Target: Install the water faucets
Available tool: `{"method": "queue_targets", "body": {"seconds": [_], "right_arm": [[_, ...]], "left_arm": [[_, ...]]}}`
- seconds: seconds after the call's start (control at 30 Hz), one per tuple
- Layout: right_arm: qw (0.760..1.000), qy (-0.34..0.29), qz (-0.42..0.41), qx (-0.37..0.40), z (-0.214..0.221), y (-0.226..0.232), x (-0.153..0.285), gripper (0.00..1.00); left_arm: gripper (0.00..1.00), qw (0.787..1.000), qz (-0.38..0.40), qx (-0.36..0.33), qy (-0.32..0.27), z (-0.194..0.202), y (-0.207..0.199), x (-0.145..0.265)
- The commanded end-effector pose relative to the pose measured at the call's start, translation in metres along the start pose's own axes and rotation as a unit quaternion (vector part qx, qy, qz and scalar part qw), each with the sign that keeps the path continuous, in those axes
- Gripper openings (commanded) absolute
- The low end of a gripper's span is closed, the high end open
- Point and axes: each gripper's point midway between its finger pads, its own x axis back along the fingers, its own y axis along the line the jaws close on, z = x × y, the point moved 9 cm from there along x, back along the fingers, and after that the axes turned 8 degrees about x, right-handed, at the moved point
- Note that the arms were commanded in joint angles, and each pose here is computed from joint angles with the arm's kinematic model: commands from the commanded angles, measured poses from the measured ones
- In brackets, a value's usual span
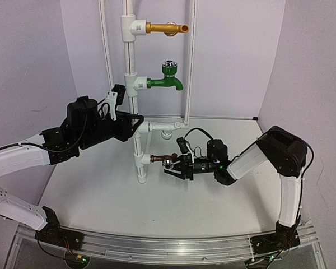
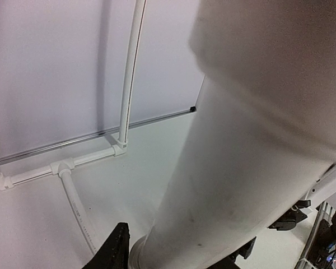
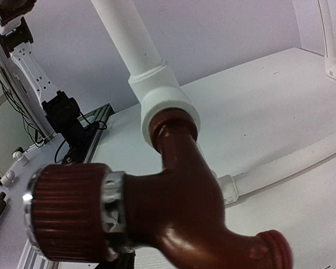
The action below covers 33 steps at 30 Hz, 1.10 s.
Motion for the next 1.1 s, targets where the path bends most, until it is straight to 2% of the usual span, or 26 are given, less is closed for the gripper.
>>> {"method": "queue_targets", "body": {"seconds": [0.0,0.27,0.6,1.07], "right_arm": [[0.996,-0.067,-0.009,0.050,-0.050,0.018,0.007,0.33],[0.994,-0.096,-0.009,0.058,-0.080,0.031,0.015,0.33],[0.992,-0.112,0.001,0.053,-0.093,0.024,0.010,0.34],[0.994,-0.095,-0.037,0.045,-0.081,0.053,0.001,0.16]], "left_arm": [[0.00,0.999,0.012,0.036,-0.022,-0.018,-0.006,0.003],[0.00,0.999,0.015,0.036,-0.021,-0.017,-0.006,0.001],[0.00,0.999,0.015,0.036,-0.022,-0.019,-0.006,0.002],[0.00,0.999,0.015,0.034,-0.024,-0.020,-0.006,0.001]]}}
